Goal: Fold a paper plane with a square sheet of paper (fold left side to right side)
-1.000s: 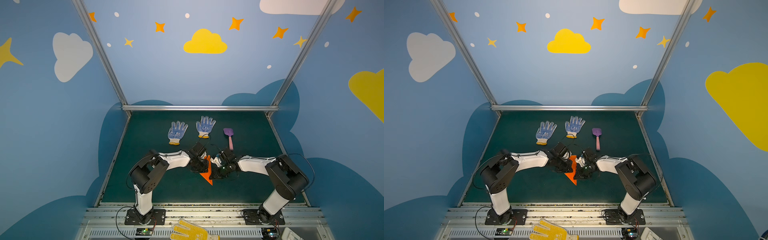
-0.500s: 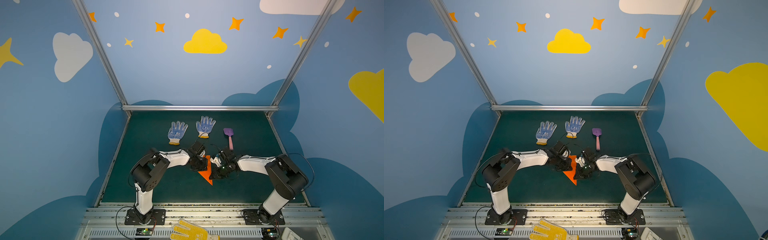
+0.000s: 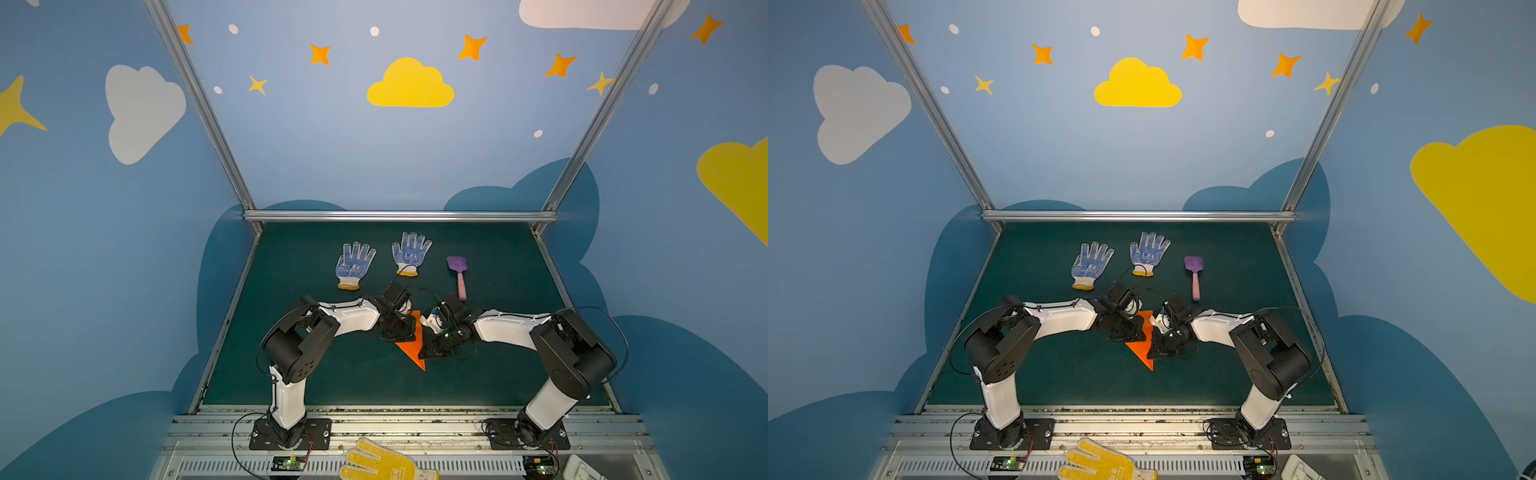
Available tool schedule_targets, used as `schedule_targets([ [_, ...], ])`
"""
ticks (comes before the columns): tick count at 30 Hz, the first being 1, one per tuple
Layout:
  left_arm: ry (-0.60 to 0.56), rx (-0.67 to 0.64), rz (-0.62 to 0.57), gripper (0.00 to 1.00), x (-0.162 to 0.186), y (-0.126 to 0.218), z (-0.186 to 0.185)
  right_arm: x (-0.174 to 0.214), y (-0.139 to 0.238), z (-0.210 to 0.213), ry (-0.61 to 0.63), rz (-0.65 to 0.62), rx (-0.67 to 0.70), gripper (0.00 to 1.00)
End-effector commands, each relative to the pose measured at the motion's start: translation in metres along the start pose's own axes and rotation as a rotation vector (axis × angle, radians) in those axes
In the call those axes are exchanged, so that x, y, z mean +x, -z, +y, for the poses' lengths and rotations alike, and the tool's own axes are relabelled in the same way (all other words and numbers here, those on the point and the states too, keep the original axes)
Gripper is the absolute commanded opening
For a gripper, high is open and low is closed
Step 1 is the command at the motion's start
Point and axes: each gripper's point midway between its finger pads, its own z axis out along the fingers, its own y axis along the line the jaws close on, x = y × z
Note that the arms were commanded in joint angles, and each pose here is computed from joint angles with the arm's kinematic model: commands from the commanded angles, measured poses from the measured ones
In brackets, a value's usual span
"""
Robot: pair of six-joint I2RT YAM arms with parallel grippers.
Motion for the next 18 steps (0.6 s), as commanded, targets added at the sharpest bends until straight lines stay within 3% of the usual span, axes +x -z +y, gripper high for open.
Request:
schedule_targets([
  [1, -0.030, 0.022, -0.008, 0.04, -0.006, 0.002, -0.012, 0.010, -0.004, -0.017, -0.033, 0.045, 0.070, 0.00],
  [11, 0.049, -0.069, 0.000, 0.04, -0.009, -0.009, 0.021, 0.009, 0.000, -0.013, -0.023, 0.042, 0.065, 0.00],
  [18, 0.089, -0.115, -0.005, 0.04, -0.008, -0.008, 0.036, 0.002, 0.021, 0.007, 0.021, 0.005, 0.055, 0.22],
])
